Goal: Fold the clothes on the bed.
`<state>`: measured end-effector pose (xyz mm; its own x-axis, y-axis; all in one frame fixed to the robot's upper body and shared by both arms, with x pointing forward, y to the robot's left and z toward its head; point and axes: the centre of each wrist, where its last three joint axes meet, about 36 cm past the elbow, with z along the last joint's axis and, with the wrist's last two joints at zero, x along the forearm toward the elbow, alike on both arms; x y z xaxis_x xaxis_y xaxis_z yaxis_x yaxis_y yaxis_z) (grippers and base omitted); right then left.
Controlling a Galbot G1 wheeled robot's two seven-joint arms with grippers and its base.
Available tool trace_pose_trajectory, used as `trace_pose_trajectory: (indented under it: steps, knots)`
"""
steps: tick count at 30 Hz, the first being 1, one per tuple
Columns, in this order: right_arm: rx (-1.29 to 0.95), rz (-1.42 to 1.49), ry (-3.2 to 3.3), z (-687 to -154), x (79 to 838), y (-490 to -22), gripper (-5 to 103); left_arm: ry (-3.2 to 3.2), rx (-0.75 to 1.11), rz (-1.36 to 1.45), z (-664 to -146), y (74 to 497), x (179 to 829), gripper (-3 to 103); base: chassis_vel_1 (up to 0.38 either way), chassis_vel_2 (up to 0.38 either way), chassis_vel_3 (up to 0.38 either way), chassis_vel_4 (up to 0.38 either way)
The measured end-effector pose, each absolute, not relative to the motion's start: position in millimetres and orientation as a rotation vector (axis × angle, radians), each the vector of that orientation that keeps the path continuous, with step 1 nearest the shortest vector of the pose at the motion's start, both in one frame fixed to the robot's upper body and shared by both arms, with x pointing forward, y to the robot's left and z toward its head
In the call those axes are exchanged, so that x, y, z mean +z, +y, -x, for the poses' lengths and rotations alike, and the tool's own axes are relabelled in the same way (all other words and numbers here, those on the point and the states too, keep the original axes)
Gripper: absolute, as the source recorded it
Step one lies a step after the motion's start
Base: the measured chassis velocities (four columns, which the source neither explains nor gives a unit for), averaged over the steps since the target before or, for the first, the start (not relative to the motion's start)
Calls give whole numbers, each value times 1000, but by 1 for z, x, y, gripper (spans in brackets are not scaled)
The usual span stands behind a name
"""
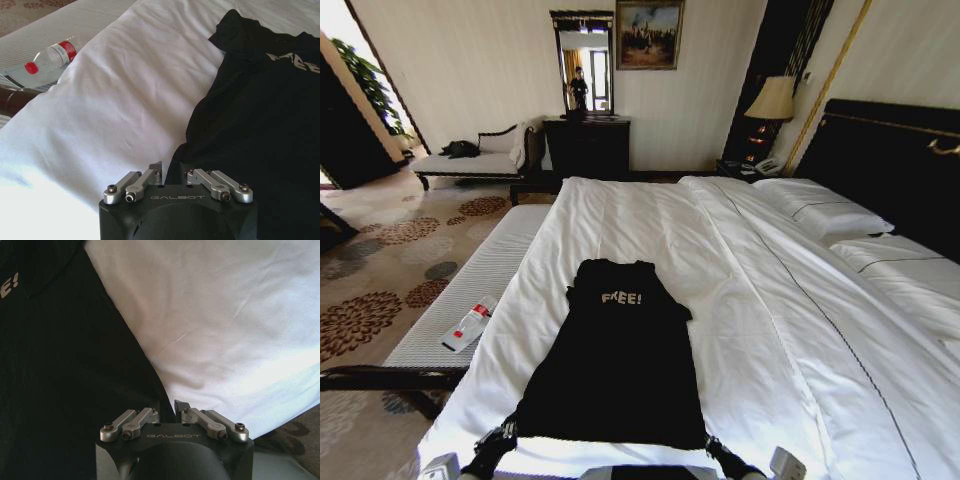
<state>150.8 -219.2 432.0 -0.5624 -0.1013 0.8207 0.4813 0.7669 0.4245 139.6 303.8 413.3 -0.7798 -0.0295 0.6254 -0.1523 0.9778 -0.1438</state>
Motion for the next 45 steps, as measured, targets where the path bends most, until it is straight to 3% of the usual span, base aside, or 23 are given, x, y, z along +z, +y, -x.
trace_pose_trajectory:
  steps: [5, 8, 9, 10, 13, 14, 16, 20, 22, 29, 39, 45]
  knots:
    - [-779, 297, -2038, -152, 432, -218, 40, -2458, 174, -130, -138, 300, 410, 43, 0, 0, 0, 0]
    - [-779, 297, -2045, -152, 433, -218, 45, -2463, 165, -131, -138, 300, 410, 48, 0, 0, 0, 0]
    - [-773, 299, -2058, -153, 435, -220, 51, -2473, 162, -133, -139, 299, 411, 59, 0, 0, 0, 0]
    - [-773, 299, -2058, -153, 435, -220, 51, -2473, 162, -133, -139, 299, 411, 59, 0, 0, 0, 0]
    - [-727, 307, -2145, -163, 443, -226, 66, -2533, 158, -140, -150, 301, 421, 76, 0, 0, 0, 0]
    - [-727, 307, -2145, -163, 443, -226, 66, -2533, 158, -140, -150, 301, 421, 76, 0, 0, 0, 0]
    - [-701, 305, -2212, -173, 450, -233, 78, -2582, 160, -141, -159, 302, 429, 86, 0, 0, 0, 0]
    - [-671, 295, -2271, -182, 457, -240, 88, -2622, 176, -138, -169, 302, 435, 91, 0, 0, 0, 0]
    - [-618, 265, -2350, -192, 461, -250, 97, -2651, 205, -138, -178, 303, 441, 98, 0, 0, 0, 0]
    - [-229, 128, -2613, -218, 430, -273, 100, -2725, 173, -101, -204, 306, 449, 100, 0, 0, 0, 0]
    - [-236, 61, -2622, -241, 416, -268, 100, -2829, -145, 199, -271, 289, 444, 100, 0, 0, 0, 0]
    - [-271, 91, -2595, -240, 406, -266, 100, -2820, -237, 223, -323, 300, 428, 100, 0, 0, 0, 0]
